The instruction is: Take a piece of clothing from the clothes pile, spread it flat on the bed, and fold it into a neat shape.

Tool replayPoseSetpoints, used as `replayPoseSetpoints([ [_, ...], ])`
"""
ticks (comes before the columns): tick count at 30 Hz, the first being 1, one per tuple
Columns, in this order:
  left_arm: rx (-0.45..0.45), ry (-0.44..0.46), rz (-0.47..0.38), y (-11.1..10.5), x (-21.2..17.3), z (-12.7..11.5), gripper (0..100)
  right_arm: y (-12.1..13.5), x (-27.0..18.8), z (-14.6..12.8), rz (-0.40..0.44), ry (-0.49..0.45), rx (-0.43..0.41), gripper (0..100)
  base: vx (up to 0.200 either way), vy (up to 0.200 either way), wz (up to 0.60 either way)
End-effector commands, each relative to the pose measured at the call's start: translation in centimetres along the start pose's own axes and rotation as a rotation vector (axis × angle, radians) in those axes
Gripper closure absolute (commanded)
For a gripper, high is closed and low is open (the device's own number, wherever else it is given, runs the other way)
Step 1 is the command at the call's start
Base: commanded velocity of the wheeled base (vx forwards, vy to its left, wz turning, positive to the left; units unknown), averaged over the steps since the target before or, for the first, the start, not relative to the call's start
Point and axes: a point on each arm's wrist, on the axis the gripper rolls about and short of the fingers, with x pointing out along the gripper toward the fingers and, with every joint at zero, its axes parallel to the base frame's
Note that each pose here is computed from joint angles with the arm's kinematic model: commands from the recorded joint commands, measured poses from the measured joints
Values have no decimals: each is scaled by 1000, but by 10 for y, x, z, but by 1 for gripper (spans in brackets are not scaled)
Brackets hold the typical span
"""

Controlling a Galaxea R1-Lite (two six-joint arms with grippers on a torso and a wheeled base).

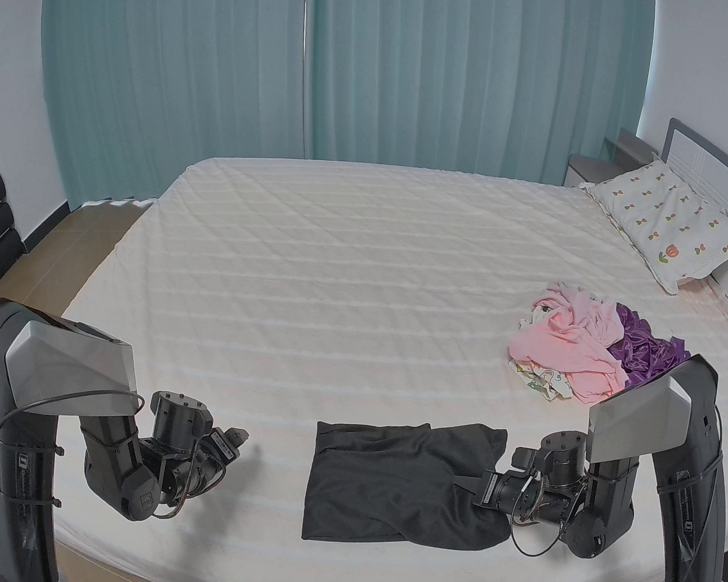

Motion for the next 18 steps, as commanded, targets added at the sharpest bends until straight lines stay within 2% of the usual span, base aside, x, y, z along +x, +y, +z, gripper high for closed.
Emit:
replayPoseSetpoints([
  [1, -1, 1, 2, 1, -1, 0, 0, 2, -2, 4, 9, -17, -3, 100, 0, -200, 0],
  [18, 0, 0, 3, 1, 0, 0, 0, 4, -20, 4, 0, -1, 10, 100, 0, -200, 0],
])
